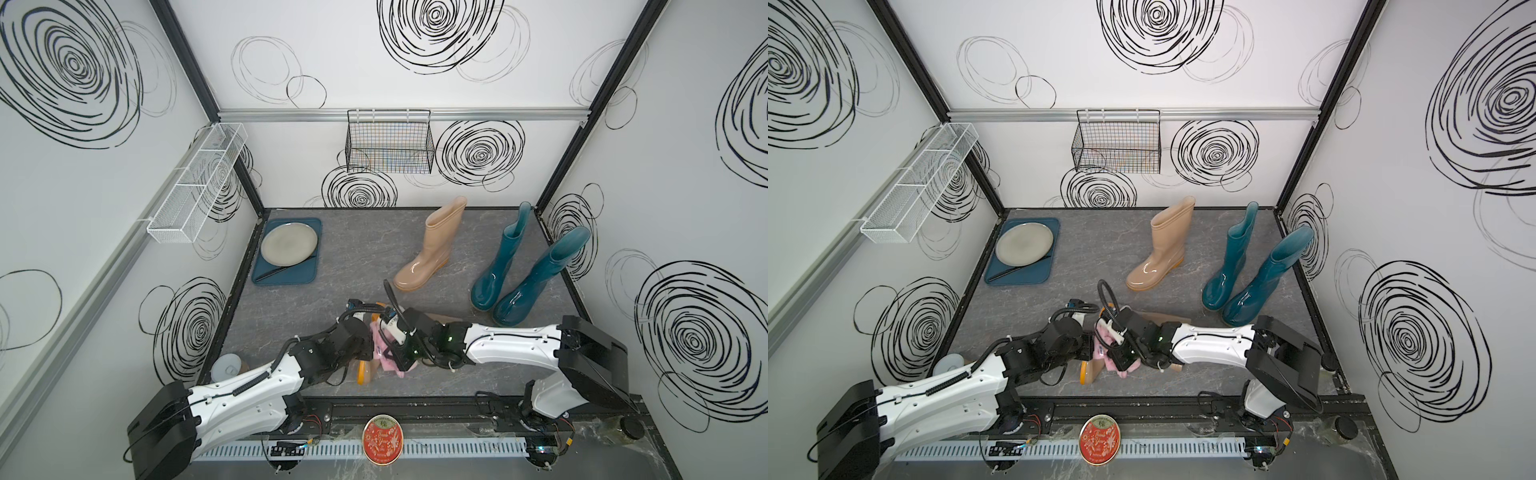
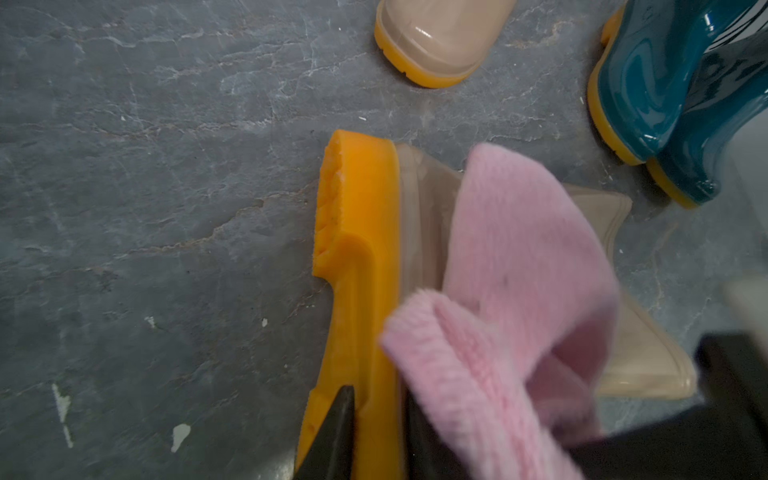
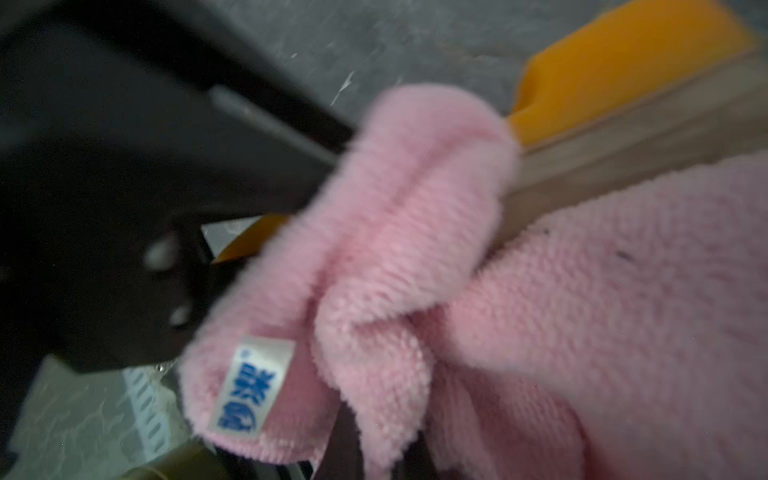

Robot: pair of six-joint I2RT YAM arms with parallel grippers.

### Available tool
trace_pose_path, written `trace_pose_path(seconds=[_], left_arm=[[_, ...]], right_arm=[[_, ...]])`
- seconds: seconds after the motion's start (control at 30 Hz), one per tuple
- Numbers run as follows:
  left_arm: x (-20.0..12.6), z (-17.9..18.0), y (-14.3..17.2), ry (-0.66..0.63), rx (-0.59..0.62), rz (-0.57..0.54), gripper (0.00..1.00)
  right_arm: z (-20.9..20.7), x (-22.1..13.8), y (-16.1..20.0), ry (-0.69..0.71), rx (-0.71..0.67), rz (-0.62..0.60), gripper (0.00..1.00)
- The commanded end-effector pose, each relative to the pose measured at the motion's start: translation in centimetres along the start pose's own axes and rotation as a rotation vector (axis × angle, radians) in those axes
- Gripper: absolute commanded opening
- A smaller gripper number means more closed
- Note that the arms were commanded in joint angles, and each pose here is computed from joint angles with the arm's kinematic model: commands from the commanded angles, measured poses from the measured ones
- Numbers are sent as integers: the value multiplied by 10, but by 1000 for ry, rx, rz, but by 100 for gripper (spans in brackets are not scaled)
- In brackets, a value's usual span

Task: Wipe the rubber boots with a cloth
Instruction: Move the rubber boot to the center of the board.

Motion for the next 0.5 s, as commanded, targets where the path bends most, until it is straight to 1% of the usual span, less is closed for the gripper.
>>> trace_pose_path(seconds=[0.0, 0.03, 0.1, 0.17, 0.23, 0.3, 0.37, 0.4, 0.47], left_arm=[[-2, -2, -10, 64, -41, -48, 33], [-3, 0, -11, 73, -55, -51, 37], [-5, 3, -12, 77, -76, -56, 38], [-7, 3, -13, 88, -87, -58, 41], [-9, 5, -14, 85, -92, -63, 43], [-11, 7, -14, 76, -93, -65, 43], [-15, 8, -18, 71, -101, -78, 43], [-17, 9, -22, 67, -105, -87, 43], [-21, 11, -25, 58, -113, -101, 43]], right_arm=[[32, 12, 6, -95, -106, 48, 0], [36, 16, 11, -110, -118, 77, 0], [36, 19, 11, -102, -124, 100, 0], [24, 12, 1, -89, -95, 59, 0], [-2, -3, -16, -69, -15, -23, 0], [-34, -17, -29, -13, 78, -81, 0], [-64, -27, -37, 82, 148, -124, 0], [-75, -30, -38, 125, 166, -136, 0], [-89, -30, -36, 202, 192, -116, 0]])
Point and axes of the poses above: each gripper's point midway between its finger pads, its own x axis out along the fingers, its own z axis along the line the jaws close on, y = z × x, the point moved 1 cm from there along -x, back along the fingers, and after that the axes turned 4 degrees about -x, right-handed, at the moved point
